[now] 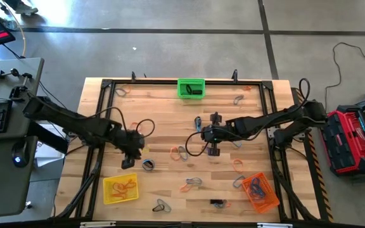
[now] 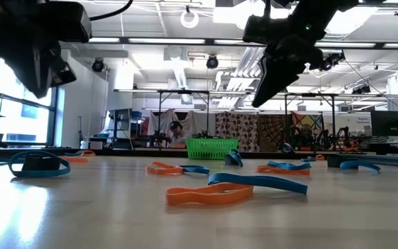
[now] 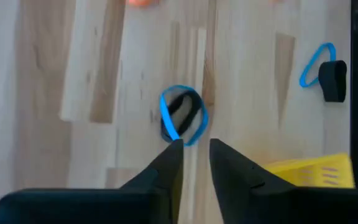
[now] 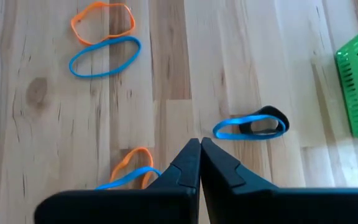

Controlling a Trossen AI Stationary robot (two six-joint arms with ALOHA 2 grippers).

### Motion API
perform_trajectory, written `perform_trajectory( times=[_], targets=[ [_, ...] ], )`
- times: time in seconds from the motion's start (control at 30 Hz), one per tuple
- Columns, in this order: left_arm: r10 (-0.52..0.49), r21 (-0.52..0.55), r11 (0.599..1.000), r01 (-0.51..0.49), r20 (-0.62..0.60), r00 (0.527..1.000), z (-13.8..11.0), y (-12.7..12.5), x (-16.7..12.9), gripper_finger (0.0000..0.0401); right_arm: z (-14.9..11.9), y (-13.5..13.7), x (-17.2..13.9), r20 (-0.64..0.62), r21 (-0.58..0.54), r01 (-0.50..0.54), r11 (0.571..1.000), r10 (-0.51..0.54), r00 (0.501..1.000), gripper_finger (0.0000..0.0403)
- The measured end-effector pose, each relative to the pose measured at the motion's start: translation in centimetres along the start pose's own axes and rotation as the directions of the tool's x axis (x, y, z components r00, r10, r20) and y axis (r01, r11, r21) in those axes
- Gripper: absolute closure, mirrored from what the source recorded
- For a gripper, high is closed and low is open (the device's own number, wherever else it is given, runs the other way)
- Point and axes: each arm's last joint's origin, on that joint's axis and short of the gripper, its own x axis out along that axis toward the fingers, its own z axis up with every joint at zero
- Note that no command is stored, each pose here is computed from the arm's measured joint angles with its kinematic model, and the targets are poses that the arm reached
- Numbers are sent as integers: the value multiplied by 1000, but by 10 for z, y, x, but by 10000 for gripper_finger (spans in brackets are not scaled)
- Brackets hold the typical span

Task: Sort rubber bands into baskets
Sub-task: Put the blue rubber band in the orange bin

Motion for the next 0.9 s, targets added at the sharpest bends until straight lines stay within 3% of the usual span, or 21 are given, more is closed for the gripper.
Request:
perform_trajectory(
  times=[0.17, 0.33, 0.5, 0.73, 0.9],
  targets=[
    [63, -76, 995, -67, -49, 997, -3, -6, 14, 298, 1, 0, 0, 9, -14, 0, 1000, 0, 1000, 403],
    [131, -101, 985, -140, -92, 987, -4, -8, 33, 295, 1, 0, 0, 14, -16, 0, 1000, 0, 1000, 403],
    [137, -108, 983, -149, -107, 985, -3, -11, 44, 295, 1, 0, 0, 14, -28, -1, 1000, 1, 1000, 403],
    [120, -126, 983, -135, -121, 985, -5, -12, 53, 295, 2, 6, -2, 28, -58, 32, 998, -30, 999, 403],
    [14, -187, 982, -27, -72, 997, -16, -4, 67, 295, 2, 12, -4, 34, -72, 25, 997, -23, 999, 403]
  ],
)
